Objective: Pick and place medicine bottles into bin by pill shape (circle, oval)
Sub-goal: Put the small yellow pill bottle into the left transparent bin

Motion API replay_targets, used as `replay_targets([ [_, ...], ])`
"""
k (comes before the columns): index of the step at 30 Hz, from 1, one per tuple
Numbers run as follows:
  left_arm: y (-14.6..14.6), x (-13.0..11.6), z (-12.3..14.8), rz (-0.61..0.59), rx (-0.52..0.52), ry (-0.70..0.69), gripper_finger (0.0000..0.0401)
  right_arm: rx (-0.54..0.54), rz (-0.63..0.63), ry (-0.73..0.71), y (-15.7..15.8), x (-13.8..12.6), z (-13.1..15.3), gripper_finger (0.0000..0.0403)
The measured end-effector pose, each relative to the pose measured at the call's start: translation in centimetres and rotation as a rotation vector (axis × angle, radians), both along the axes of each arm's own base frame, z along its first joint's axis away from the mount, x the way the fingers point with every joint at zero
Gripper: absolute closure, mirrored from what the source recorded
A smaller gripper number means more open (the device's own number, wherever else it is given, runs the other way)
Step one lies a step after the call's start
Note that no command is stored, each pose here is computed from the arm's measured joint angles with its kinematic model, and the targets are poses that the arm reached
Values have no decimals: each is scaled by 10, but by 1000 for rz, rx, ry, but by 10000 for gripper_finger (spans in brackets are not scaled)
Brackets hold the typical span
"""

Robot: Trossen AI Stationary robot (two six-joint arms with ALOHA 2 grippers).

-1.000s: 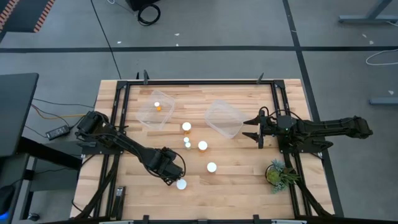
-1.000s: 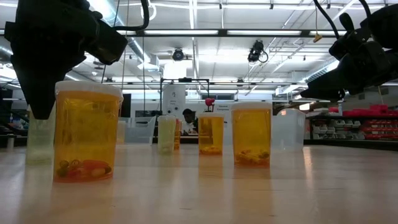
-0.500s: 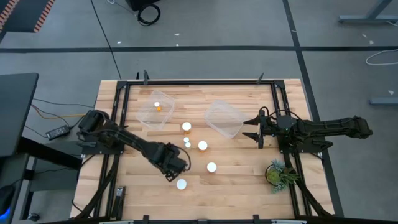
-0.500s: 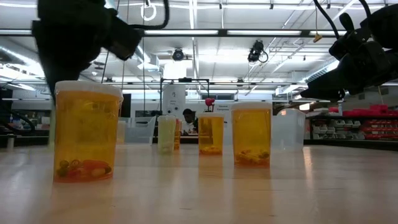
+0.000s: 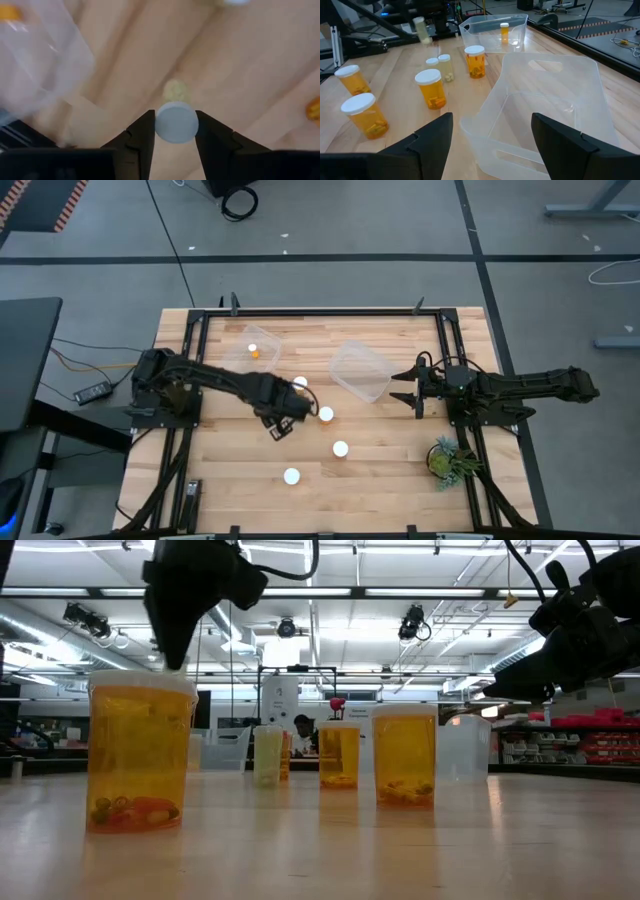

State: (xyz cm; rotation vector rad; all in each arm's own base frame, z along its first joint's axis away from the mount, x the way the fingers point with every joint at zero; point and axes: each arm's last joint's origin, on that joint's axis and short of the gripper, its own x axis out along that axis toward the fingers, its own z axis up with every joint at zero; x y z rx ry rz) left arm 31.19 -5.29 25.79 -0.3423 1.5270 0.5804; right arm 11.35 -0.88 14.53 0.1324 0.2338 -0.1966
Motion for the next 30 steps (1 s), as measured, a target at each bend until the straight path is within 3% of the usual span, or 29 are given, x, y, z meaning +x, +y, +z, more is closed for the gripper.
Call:
replay_targets([
  [15, 60, -6, 14, -14, 96, 41, 270, 0, 0, 0, 0, 0, 0, 127],
  [30, 91, -24, 23, 46, 214, 148, 273, 0, 0, 5, 0, 0, 0, 127],
])
